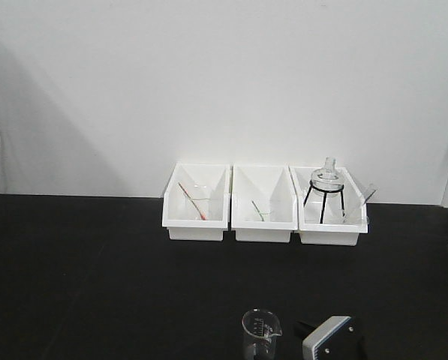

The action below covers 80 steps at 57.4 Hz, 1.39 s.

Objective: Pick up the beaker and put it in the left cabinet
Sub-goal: 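Close the right gripper around the clear glass beaker, then lift the beaker with the right gripper and pull it back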

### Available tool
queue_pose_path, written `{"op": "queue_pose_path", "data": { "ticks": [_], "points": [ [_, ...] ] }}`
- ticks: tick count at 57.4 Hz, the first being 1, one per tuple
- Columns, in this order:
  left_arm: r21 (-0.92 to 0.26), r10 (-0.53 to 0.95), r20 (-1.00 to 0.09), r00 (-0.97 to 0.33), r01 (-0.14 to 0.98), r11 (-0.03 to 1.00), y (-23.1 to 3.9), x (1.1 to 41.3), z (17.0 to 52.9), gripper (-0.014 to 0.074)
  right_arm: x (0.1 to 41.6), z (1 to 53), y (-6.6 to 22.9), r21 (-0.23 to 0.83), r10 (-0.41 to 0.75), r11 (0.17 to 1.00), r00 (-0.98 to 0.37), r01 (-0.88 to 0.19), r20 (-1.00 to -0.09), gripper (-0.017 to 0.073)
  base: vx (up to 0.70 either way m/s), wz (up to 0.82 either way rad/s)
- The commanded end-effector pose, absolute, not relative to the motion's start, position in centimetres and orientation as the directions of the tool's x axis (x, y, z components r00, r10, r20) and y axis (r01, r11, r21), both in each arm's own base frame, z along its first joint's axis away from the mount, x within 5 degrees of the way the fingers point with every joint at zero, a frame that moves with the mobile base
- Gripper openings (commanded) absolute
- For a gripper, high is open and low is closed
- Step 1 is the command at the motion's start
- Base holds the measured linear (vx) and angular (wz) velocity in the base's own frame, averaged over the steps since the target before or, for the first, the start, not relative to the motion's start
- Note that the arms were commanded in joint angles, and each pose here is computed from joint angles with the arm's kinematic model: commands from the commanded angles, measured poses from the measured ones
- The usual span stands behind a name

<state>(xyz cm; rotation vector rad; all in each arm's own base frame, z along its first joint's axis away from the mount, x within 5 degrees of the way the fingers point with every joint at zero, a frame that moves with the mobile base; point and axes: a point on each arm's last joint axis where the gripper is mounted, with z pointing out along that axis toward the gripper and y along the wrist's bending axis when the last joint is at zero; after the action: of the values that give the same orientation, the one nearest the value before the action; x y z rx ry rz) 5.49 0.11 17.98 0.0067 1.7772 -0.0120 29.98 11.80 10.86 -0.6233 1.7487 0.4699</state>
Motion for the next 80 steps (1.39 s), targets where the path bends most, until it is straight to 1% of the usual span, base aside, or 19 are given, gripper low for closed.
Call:
{"op": "queue_pose_path", "data": {
  "ticks": [1, 16, 23, 29, 36, 47, 55, 62, 69, 72, 76, 80],
  "points": [
    [-0.013, -0.01, -0.995, -0.098, 0.027, 1.0, 0.0, 5.5, 19.1, 0.0004, 31.6, 12.9, 12.3, -0.035, -0.114, 0.782, -0.086, -0.622, -0.99, 0.0618, 0.0, 0.0],
    [-0.013, -0.01, -0.995, -0.098, 0.027, 1.0, 0.0, 5.5, 19.1, 0.0004, 34.5, 11.9, 13.2, 0.017, -0.075, 0.784, -0.122, -0.621, -0.99, 0.0617, 0.0, 0.0],
    [-0.013, -0.01, -0.995, -0.098, 0.027, 1.0, 0.0, 5.5, 19.1, 0.0004, 35.7, 11.4, 13.5, 0.022, -0.064, 0.784, -0.115, -0.621, -0.991, 0.0616, 0.0, 0.0],
    [-0.013, -0.01, -0.995, -0.098, 0.027, 1.0, 0.0, 5.5, 19.1, 0.0004, 36.5, 10.9, 13.8, 0.056, -0.035, 0.783, -0.133, -0.619, -0.99, 0.0613, 0.0, 0.0],
    [-0.013, -0.01, -0.995, -0.098, 0.027, 1.0, 0.0, 5.5, 19.1, 0.0004, 37.6, 10.6, 14.1, 0.048, -0.03, 0.779, -0.114, -0.625, -0.993, 0.0611, 0.0, 0.0],
    [-0.013, -0.01, -0.995, -0.098, 0.027, 1.0, 0.0, 5.5, 19.1, 0.0004, 38.9, 10.6, 14.9, 0.024, -0.037, 0.75, -0.079, -0.661, -0.996, 0.0601, 0.0, 0.0],
    [-0.013, -0.01, -0.995, -0.098, 0.027, 1.0, 0.0, 5.5, 19.1, 0.0004, 39.2, 10.6, 15.1, 0.07, 0.0, 0.741, -0.103, -0.668, -0.995, 0.0577, 0.0, 0.0],
    [-0.013, -0.01, -0.995, -0.098, 0.027, 1.0, 0.0, 5.5, 19.1, 0.0004, 39.2, 10.5, 15.0, 0.084, 0.005, 0.744, -0.12, -0.663, -0.993, 0.0524, 0.0, 0.0],
    [-0.013, -0.01, -0.995, -0.098, 0.027, 1.0, 0.0, 5.5, 19.1, 0.0004, 39.2, 10.5, 15.0, 0.091, 0.001, 0.747, -0.135, -0.659, -0.991, 0.0424, 0.0, 0.0],
    [-0.013, -0.01, -0.995, -0.098, 0.027, 1.0, 0.0, 5.5, 19.1, 0.0004, 39.2, 10.7, 15.0, 0.104, 0.006, 0.745, -0.15, -0.659, -0.989, 0.0357, 0.0, 0.0],
    [-0.013, -0.01, -0.995, -0.098, 0.027, 1.0, 0.0, 5.5, 19.1, 0.0004, 39.0, 11.4, 15.1, 0.094, -0.02, 0.736, -0.16, -0.67, -0.987, 0.0282, 0.0, 0.0],
    [-0.013, -0.01, -0.995, -0.098, 0.027, 1.0, 0.0, 5.5, 19.1, 0.0004, 38.8, 12.1, 15.2, 0.086, -0.058, 0.723, -0.185, -0.685, -0.981, 0.024, 0.0, 0.0]
  ]
}}
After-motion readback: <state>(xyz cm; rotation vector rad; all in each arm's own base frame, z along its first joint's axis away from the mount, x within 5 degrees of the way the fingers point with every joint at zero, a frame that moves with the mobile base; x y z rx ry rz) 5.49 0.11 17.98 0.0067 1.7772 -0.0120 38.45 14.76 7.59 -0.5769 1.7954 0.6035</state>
